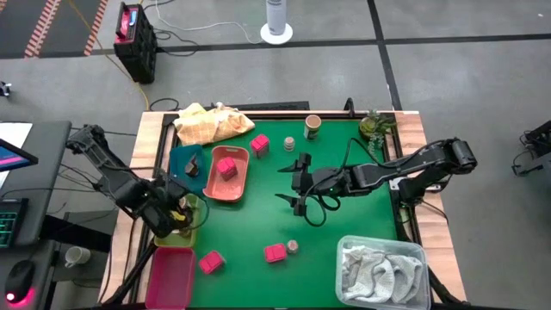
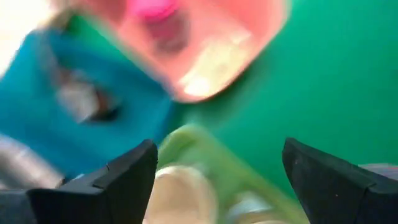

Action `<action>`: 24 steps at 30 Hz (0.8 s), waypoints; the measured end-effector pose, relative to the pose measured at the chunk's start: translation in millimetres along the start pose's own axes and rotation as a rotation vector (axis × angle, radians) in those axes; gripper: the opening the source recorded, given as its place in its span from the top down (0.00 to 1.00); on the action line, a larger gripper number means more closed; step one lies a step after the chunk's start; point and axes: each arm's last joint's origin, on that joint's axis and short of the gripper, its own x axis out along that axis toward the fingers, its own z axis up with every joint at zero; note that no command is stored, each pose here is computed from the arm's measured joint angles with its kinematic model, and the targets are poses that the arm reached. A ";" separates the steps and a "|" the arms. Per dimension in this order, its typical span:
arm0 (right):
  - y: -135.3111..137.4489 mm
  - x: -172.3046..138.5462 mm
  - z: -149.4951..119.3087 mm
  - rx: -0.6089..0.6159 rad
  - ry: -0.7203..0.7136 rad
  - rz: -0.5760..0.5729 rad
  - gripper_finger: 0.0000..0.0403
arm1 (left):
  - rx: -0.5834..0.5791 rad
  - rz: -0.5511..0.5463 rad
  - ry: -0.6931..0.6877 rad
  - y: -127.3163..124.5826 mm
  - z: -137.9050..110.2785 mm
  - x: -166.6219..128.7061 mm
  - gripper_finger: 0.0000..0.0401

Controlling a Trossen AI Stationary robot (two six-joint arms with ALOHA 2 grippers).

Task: Sort spices by type
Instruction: Put the bottom left red seasoning can into the orange bin

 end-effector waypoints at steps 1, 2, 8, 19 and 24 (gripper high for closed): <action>0.0 0.0 -0.2 -0.001 0.002 0.000 0.09 | -0.001 -0.061 -0.028 -6.7 4.7 -4.1 0.19; 0.1 0.0 -0.5 -0.002 0.005 0.001 0.09 | -0.002 -0.128 -0.055 -15.1 8.9 -7.2 0.19; -4.5 1.6 -6.4 0.007 0.061 -0.009 0.09 | 0.117 -0.417 -0.094 -81.7 15.6 3.7 0.19; -30.4 8.1 -21.6 0.096 0.190 -0.083 0.10 | 0.194 -0.260 0.188 -154.2 5.9 31.7 0.19; -39.9 10.4 -22.1 0.081 0.189 -0.108 0.11 | 0.156 -0.153 0.299 -169.4 1.2 41.5 0.19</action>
